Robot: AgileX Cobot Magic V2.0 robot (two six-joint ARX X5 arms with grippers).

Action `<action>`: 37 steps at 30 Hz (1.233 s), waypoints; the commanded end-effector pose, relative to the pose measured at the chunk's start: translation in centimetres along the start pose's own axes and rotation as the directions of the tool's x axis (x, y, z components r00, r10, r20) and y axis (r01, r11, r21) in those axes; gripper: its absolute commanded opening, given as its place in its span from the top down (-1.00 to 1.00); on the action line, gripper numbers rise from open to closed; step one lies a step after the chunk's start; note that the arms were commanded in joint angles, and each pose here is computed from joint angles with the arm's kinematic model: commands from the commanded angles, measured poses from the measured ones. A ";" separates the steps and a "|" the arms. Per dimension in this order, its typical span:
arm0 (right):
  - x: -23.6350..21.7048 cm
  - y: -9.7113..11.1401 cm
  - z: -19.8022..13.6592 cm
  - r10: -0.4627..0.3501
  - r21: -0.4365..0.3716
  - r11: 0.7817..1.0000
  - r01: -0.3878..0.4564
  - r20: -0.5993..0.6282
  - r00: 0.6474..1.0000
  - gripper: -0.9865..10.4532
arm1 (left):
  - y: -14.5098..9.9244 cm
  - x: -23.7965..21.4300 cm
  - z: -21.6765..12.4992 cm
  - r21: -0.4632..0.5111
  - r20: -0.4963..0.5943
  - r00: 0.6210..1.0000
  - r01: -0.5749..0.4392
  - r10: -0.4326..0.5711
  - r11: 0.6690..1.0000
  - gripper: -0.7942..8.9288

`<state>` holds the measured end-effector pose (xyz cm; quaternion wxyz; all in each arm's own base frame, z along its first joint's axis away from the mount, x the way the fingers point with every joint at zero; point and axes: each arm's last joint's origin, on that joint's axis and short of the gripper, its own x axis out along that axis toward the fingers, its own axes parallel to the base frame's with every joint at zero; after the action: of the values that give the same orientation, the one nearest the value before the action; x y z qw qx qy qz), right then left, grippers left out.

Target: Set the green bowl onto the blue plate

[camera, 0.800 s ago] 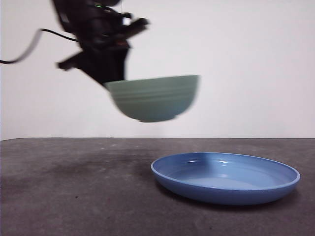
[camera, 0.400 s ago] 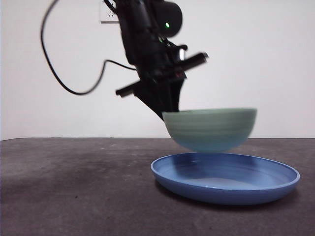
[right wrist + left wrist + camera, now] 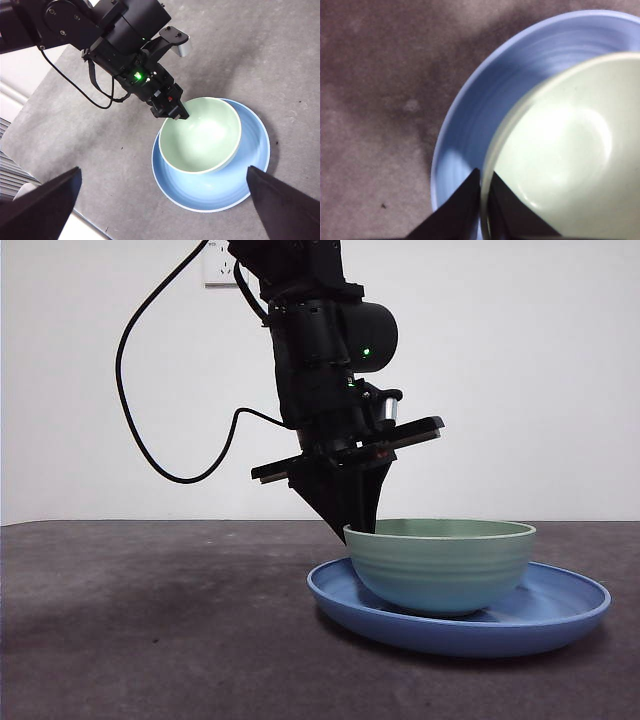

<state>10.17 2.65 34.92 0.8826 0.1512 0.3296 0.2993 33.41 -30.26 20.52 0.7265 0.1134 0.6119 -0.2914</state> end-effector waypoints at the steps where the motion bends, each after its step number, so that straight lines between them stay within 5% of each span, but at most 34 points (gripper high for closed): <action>1: -0.2 0.3 0.4 0.007 -0.004 1.000 -0.007 0.016 1.000 -0.18 | -0.6 0.3 0.4 0.011 0.005 1.000 -0.002 0.002 1.000 0.80; 5: -0.2 0.3 0.4 0.007 -0.004 1.000 -0.007 0.015 1.000 -0.18 | -0.7 0.3 0.3 0.003 0.004 1.000 -0.001 0.001 1.000 0.75; 11: -0.2 0.3 0.4 0.007 -0.004 1.000 -0.007 0.015 1.000 -0.18 | -1.0 -1.8 0.4 0.004 0.054 0.998 0.015 -0.015 1.000 0.01; 16: -0.2 0.3 0.4 0.007 -0.004 1.000 -0.007 0.014 1.000 -0.18 | -1.6 -9.0 -0.6 0.047 0.197 0.980 0.031 -0.039 0.998 -0.05; 19: -0.2 0.3 0.3 0.006 0.000 1.000 -0.006 0.009 1.000 -0.18 | -2.1 -14.2 -2.5 0.102 0.268 0.962 0.027 -0.053 0.994 -0.33; 27: -0.2 0.2 0.0 0.002 0.010 1.000 -0.002 -0.015 1.000 -0.18 | -2.1 -22.9 -10.6 0.201 0.362 0.929 0.001 -0.075 0.980 -0.32; 37: -0.2 0.2 0.0 0.002 0.009 1.000 -0.002 -0.015 1.000 -0.18 | 0.1 -22.4 -23.8 0.308 0.547 0.807 0.051 -0.221 0.950 -0.32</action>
<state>10.00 2.63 34.69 0.8774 0.1544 0.3440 0.2966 12.31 -11.51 36.97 0.8328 0.0719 0.3332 -0.4361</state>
